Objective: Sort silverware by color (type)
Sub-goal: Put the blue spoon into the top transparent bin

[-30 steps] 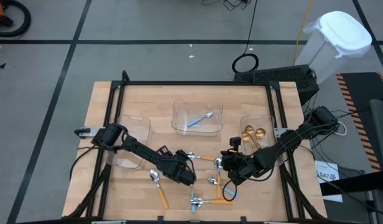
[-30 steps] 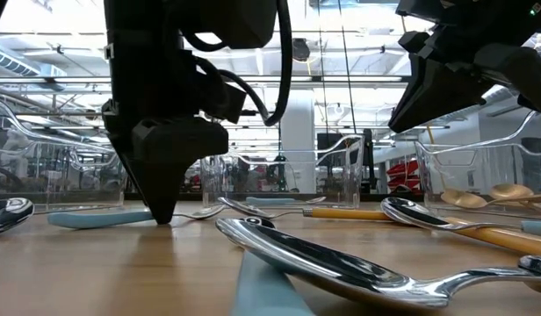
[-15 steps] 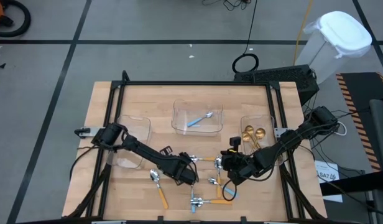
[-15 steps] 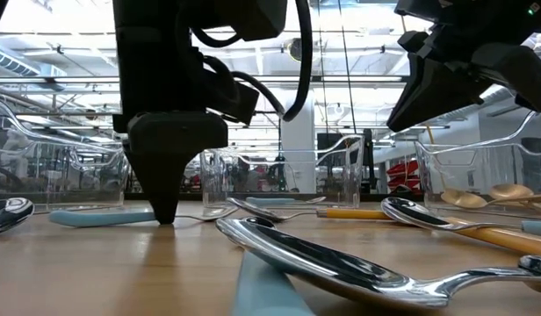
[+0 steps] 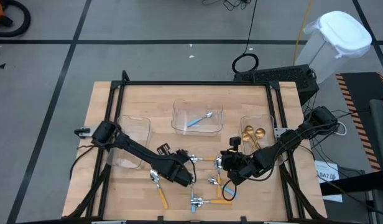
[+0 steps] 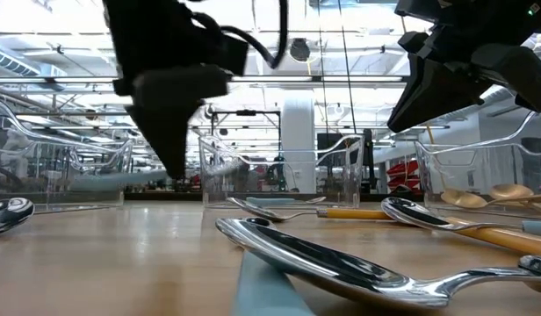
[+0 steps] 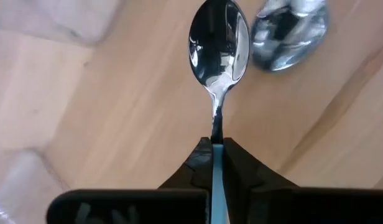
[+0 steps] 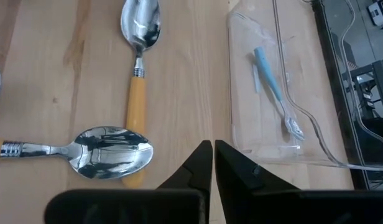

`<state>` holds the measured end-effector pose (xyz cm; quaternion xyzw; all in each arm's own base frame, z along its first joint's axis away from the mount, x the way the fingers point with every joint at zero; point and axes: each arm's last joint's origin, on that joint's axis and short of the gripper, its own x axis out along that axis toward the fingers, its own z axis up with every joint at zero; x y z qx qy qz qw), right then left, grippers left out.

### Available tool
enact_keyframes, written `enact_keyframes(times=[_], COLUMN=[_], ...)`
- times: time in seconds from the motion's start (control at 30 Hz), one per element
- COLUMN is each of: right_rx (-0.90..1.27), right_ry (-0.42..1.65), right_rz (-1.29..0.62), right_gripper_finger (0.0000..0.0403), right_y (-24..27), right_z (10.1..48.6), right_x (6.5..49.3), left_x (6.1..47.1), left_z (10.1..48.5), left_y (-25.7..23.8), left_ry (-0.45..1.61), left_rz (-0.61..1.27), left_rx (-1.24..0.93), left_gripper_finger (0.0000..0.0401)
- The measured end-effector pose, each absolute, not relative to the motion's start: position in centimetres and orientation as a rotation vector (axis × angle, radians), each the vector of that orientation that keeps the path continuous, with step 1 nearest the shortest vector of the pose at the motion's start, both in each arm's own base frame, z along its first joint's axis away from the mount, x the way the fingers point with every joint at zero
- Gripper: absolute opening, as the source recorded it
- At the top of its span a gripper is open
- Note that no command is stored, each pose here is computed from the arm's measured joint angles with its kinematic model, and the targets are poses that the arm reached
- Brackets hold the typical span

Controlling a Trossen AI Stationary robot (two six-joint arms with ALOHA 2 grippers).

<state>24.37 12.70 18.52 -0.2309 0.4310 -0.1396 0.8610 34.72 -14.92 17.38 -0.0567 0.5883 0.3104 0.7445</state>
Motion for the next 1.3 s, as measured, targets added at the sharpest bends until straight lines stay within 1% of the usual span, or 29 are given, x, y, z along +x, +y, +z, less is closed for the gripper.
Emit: enact_keyframes(times=[0.13,0.33,0.53,0.73,0.9,1.13,1.3], right_rx=[-0.493,-0.494,-0.468,-0.457,-0.478,-0.538,-0.529], right_ry=[0.915,0.921,0.889,0.837,0.83,0.865,0.876], right_rz=[-0.283,-0.253,-0.236,-0.195,-0.171,-0.147,-0.146], right_gripper_finger=[0.0013,0.0013,0.0013,0.0013,0.0013,0.0013,0.0013], right_y=[12.8,13.2,13.9,15.0,15.4,15.6,15.6], right_z=[18.5,18.4,18.5,18.8,18.8,18.7,19.4], right_x=[24.2,24.0,23.9,23.8,23.6,22.9,21.8], left_x=[34.2,33.3,32.8,33.7,35.9,38.5,39.4], left_z=[19.0,22.1,25.3,27.3,28.2,29.2,29.5], left_y=[-15.1,-15.3,-14.1,-11.1,-7.7,-1.8,1.1], left_ry=[1.233,1.13,1.033,0.969,0.917,0.798,0.745], left_rz=[0.664,0.603,0.555,0.543,0.487,0.47,0.452], left_rx=[-0.104,-0.018,0.074,0.171,0.267,0.195,0.158], left_gripper_finger=[0.0011,0.001,0.001,0.001,0.001,0.001,0.001])
